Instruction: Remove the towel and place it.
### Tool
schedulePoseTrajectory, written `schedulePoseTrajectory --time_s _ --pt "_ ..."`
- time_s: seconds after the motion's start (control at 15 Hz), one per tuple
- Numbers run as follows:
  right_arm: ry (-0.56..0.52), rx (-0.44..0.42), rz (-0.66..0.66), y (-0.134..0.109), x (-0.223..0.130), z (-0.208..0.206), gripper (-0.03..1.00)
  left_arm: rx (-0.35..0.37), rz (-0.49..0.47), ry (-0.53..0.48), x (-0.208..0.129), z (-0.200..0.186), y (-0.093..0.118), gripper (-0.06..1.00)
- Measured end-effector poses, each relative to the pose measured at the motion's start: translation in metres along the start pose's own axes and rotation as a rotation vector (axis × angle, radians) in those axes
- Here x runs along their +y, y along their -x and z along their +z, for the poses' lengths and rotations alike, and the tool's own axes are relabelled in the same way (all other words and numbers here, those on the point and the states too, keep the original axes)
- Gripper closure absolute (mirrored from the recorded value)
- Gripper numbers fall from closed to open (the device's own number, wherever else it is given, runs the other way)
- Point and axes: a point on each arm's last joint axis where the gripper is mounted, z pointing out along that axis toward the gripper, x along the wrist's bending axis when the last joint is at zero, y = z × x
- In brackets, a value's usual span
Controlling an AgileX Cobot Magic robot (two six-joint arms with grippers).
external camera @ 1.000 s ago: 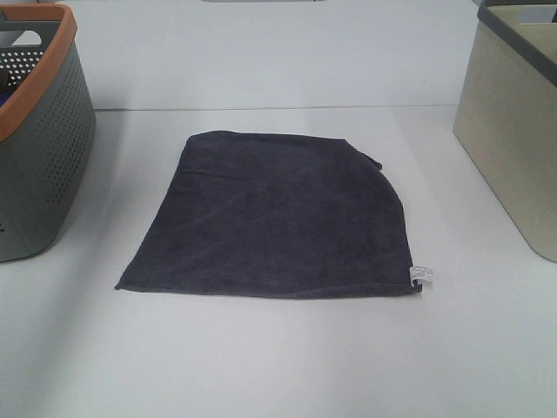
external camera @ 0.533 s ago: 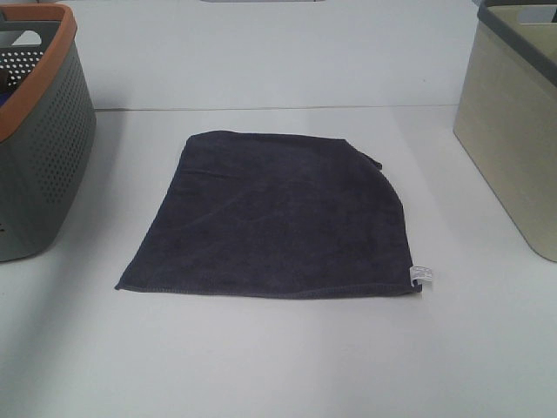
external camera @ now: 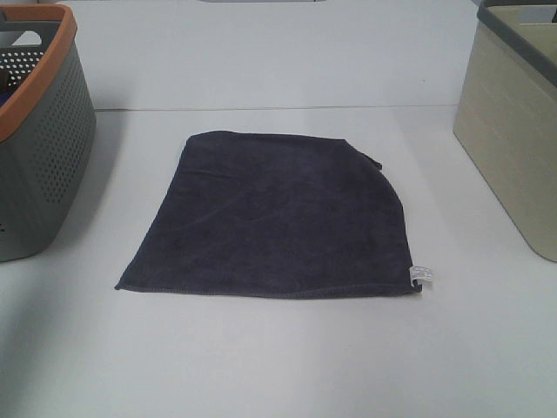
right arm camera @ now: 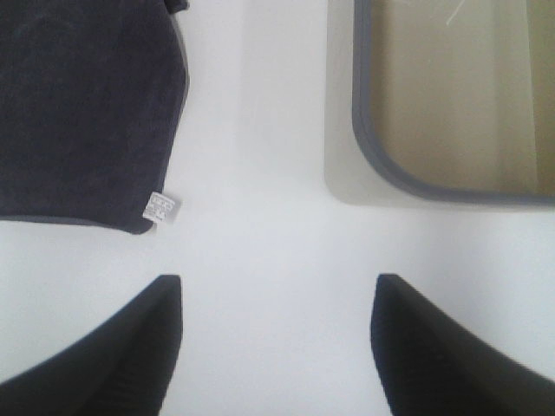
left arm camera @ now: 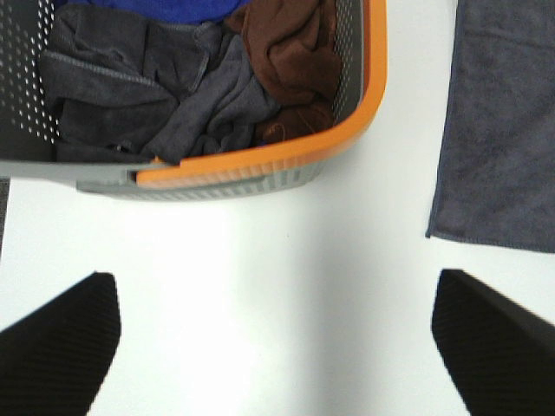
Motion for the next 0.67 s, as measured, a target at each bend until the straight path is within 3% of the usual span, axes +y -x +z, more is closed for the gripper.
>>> schedulePoseTrajectory --time_s 0.13,0.2,0.27,0.67 --pt "0.047 0.004 -0.004 0.001 -0.044 -0.007 0.33 -0.008 -0.004 0.050 -0.045 -0.007 -0.005 0.03" --pt "0.081 0.007 -0.011 0.001 -0.090 -0.002 0.33 -0.021 -0.007 0.154 -0.090 -0.019 -0.011 0.03" --pt "0.120 0.008 -0.020 0.001 -0.109 -0.002 0.33 -0.024 0.000 0.189 -0.111 -0.020 -0.013 0.03" --pt "0.297 0.112 -0.025 -0.008 -0.183 -0.003 0.33 -0.037 0.040 0.421 -0.195 -0.029 -0.023 0.03"
